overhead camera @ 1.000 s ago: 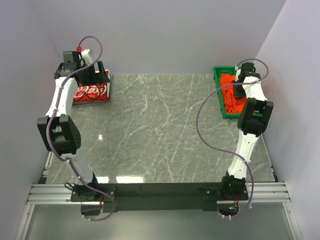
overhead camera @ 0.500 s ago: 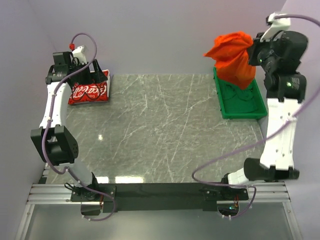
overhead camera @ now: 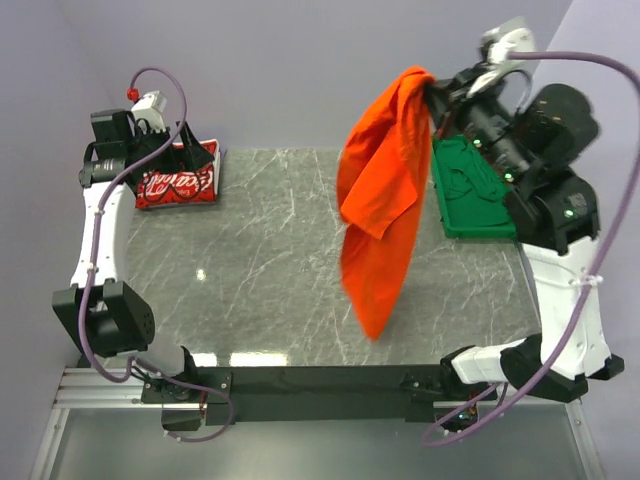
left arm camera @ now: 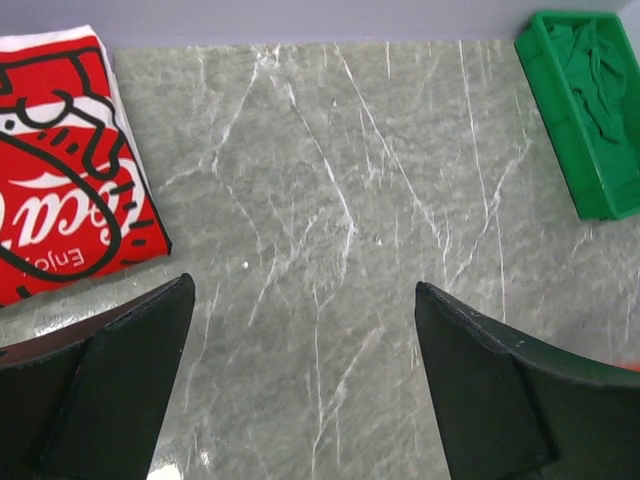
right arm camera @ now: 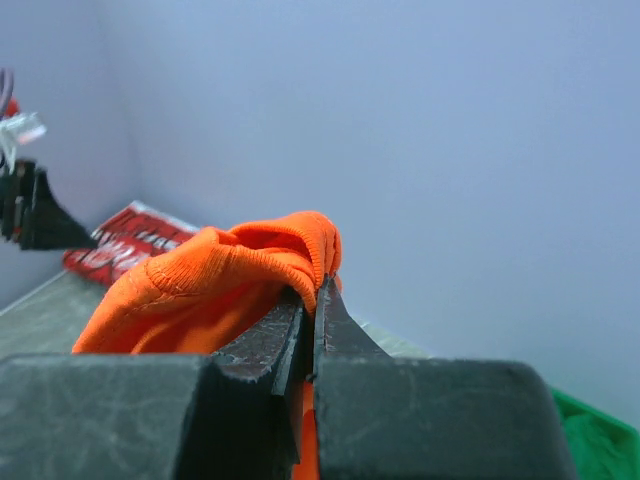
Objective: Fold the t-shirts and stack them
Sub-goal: Move the tshirt to the center of the board
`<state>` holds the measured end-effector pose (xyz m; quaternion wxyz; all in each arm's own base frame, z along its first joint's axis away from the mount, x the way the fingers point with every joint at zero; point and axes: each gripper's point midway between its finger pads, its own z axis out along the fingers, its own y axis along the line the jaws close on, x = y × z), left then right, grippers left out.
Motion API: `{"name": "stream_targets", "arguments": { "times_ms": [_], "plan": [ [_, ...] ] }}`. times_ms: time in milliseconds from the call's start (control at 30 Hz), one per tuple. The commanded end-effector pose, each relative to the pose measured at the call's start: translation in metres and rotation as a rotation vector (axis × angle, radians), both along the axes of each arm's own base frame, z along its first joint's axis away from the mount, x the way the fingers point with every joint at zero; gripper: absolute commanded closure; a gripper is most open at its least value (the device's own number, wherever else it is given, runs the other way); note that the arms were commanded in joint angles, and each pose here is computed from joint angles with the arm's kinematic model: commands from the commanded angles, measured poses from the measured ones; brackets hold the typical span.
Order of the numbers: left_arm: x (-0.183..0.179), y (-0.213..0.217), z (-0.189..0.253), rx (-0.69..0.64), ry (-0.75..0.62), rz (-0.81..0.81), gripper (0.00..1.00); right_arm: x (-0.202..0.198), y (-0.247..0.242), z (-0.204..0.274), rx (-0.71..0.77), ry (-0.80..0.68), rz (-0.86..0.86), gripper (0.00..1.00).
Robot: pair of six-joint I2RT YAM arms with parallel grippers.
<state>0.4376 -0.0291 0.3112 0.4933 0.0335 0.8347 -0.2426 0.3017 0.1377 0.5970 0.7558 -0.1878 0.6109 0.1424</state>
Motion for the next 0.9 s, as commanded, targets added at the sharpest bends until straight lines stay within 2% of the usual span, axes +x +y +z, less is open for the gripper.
{"name": "stream_targets", "arguments": {
  "times_ms": [0, 100, 167, 233, 267, 300, 333, 367, 400, 500, 533, 633, 667, 700, 800, 867],
  "plan": [
    [-0.020, -0.007, 0.019, 0.033, -0.091, -0.062, 0.03, 0.018, 0.030, -0.024, -0.028, 0.028, 0.081, 1.00],
    [-0.034, -0.010, 0.007, 0.061, -0.087, -0.100, 0.05, 0.037, 0.054, -0.107, -0.099, 0.187, 0.144, 1.00],
    [-0.042, -0.012, -0.006, 0.069, -0.070, -0.120, 0.05, 0.042, 0.070, -0.137, -0.118, 0.235, 0.213, 1.00],
    [-0.045, -0.012, -0.020, 0.093, -0.056, -0.133, 0.06, 0.067, 0.077, -0.199, -0.166, 0.357, 0.187, 0.98],
    [-0.048, -0.012, -0.027, 0.090, -0.030, -0.137, 0.06, 0.079, 0.077, -0.220, -0.179, 0.401, 0.157, 0.88],
    [-0.049, -0.013, -0.032, 0.090, -0.020, -0.152, 0.06, 0.101, 0.079, -0.261, -0.214, 0.490, 0.127, 0.72],
    [-0.051, -0.014, -0.043, 0.090, 0.001, -0.166, 0.06, 0.109, 0.075, -0.280, -0.265, 0.537, 0.104, 0.43],
    [-0.053, -0.016, -0.048, 0.090, 0.011, -0.177, 0.06, 0.118, 0.072, -0.294, -0.293, 0.568, 0.075, 0.34],
    [-0.055, -0.019, -0.052, 0.088, 0.014, -0.199, 0.07, 0.131, 0.072, -0.303, -0.318, 0.591, 0.054, 0.32],
    [-0.061, -0.032, -0.071, 0.128, 0.015, -0.256, 0.09, 0.135, 0.059, -0.326, -0.364, 0.721, 0.039, 0.32],
    [-0.065, -0.045, -0.082, 0.173, 0.007, -0.306, 0.11, 0.123, 0.051, -0.344, -0.348, 0.828, 0.079, 0.35],
    [-0.067, -0.064, -0.112, 0.248, 0.023, -0.385, 0.13, 0.094, 0.037, -0.379, -0.298, 0.982, 0.121, 0.39],
    [-0.069, -0.082, -0.120, 0.268, 0.028, -0.431, 0.15, 0.083, 0.036, -0.392, -0.299, 1.020, 0.128, 0.40],
    [-0.068, -0.090, -0.125, 0.269, 0.036, -0.450, 0.15, 0.061, 0.034, -0.417, -0.302, 1.095, 0.151, 0.40],
    [-0.055, -0.119, -0.145, 0.249, 0.074, -0.514, 0.19, 0.030, 0.033, -0.454, -0.272, 1.207, 0.169, 0.40],
    [-0.045, -0.142, -0.158, 0.198, 0.124, -0.564, 0.24, 0.024, 0.033, -0.465, -0.259, 1.239, 0.174, 0.42]
  ]
}}
